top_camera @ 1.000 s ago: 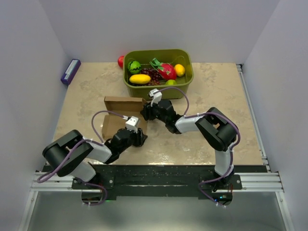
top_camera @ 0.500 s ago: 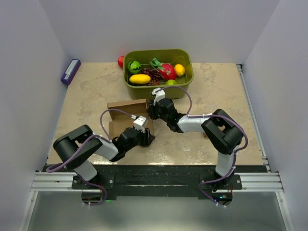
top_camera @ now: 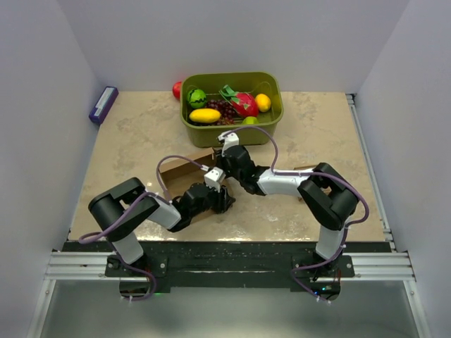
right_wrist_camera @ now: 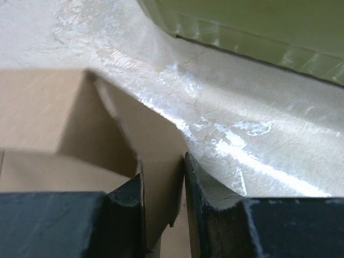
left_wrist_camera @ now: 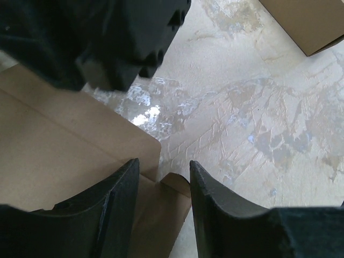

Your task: Fold the paper box

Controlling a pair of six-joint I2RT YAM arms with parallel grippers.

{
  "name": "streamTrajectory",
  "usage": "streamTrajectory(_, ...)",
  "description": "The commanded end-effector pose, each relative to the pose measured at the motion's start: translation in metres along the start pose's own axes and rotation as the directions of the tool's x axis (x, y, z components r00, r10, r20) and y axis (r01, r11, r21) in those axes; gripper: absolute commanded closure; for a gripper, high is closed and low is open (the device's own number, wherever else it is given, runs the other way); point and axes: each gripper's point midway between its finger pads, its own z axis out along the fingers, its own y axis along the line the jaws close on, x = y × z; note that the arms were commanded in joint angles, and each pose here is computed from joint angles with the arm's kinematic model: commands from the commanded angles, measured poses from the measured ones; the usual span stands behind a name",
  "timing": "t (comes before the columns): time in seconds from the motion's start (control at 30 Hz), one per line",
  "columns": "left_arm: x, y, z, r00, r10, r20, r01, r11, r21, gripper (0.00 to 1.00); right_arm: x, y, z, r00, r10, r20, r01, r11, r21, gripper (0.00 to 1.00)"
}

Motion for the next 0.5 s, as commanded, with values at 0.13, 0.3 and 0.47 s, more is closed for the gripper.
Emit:
streamTrajectory(0.13,0.065,0.018,-0.013,0.971,0.025,-0.237,-0.036,0.998,-0.042,0.53,-0.026,0.016,-0.01,0.999,0.01,0.045,-0.011,1.0,0.007,0.76)
streamTrajectory(0.3,0.049,0.013,-0.017,0.981,0.064,-0.185,-0.069,0.997,-0.018,0.43,-0.004,0.008,-0.008,1.0,0.009,0.006,-0.009,0.999,0.042,0.76)
streamTrajectory(0.47,0.021,0.004,-0.028,0.992,0.067,-0.11,-0.068,0.998,-0.008,0.31,0.003,0.001,-0.007,1.0,-0.002,-0.006,0.002,0.997,0.075,0.76)
